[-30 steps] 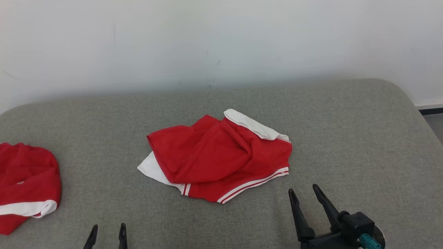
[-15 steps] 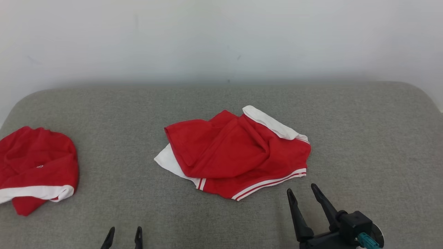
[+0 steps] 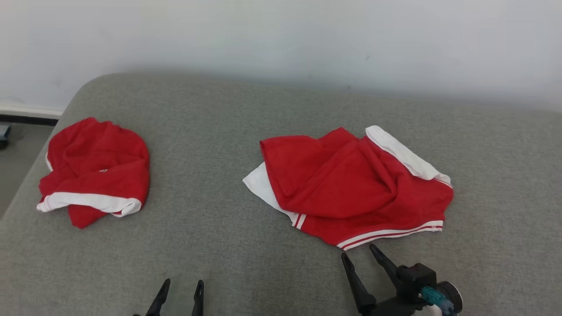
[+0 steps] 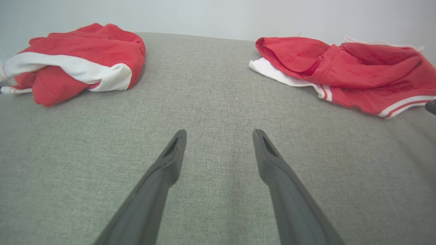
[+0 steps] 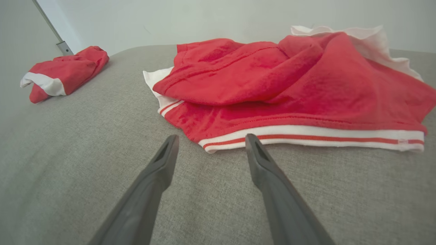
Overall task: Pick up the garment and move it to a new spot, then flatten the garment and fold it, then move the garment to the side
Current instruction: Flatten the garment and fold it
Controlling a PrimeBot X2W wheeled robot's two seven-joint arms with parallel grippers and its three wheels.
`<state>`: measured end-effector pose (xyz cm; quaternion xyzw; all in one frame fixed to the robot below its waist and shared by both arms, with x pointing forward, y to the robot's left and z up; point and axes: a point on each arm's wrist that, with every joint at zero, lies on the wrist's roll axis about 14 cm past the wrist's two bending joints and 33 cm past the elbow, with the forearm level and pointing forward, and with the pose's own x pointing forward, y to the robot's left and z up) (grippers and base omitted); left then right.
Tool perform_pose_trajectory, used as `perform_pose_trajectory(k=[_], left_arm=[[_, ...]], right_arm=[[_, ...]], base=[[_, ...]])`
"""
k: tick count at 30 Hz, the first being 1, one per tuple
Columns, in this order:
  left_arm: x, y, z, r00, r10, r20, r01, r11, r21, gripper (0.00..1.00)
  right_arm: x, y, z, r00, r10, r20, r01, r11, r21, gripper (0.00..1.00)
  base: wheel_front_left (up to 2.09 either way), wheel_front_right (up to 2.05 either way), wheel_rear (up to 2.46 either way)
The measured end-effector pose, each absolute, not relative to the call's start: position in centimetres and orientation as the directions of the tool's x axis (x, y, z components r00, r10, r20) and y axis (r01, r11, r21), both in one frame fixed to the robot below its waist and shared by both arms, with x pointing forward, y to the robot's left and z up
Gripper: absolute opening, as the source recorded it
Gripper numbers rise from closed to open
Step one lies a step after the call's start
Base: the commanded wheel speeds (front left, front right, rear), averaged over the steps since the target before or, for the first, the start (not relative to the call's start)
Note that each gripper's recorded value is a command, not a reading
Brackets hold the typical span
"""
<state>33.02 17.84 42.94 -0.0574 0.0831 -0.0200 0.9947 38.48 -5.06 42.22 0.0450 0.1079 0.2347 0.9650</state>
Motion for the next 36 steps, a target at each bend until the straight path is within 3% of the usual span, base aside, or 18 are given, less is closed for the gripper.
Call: perform_pose_trajectory(k=[8,19,20,21,22,24,36], left_arm=[[32.2,19.6,42.2,0.981,0.015,-0.192,-0.042,0.990,-0.133,1.00],[32.9,19.7,41.6,0.976,0.027,-0.214,-0.058,0.988,-0.140,1.00],[33.0,19.7,41.5,0.976,0.027,-0.216,-0.059,0.988,-0.139,1.00],[33.0,19.7,41.5,0.976,0.027,-0.217,-0.058,0.989,-0.139,1.00],[33.1,19.7,41.5,0.976,0.027,-0.217,-0.058,0.989,-0.138,1.00],[33.2,19.6,41.5,0.976,0.025,-0.216,-0.056,0.989,-0.139,1.00],[33.2,18.9,41.6,0.978,-0.001,-0.210,-0.031,0.989,-0.147,1.00]], right_arm=[[39.0,-2.6,39.3,0.807,0.521,-0.279,-0.504,0.853,0.135,1.00],[40.7,-2.0,38.4,0.803,0.521,-0.290,-0.498,0.853,0.154,0.98],[40.8,-2.0,38.5,0.806,0.519,-0.285,-0.495,0.855,0.156,0.93],[40.9,-2.0,38.6,0.808,0.517,-0.281,-0.493,0.856,0.158,0.75],[41.0,-2.1,38.7,0.811,0.515,-0.279,-0.489,0.857,0.159,0.45],[41.0,-2.3,38.8,0.815,0.510,-0.274,-0.484,0.860,0.161,0.00],[38.9,-4.4,39.4,0.837,0.479,-0.263,-0.453,0.878,0.157,0.00]], base=[[0.00,0.00,0.00],[0.00,0.00,0.00],[0.00,0.00,0.00],[0.00,0.00,0.00],[0.00,0.00,0.00],[0.00,0.00,0.00],[0.00,0.00,0.00]])
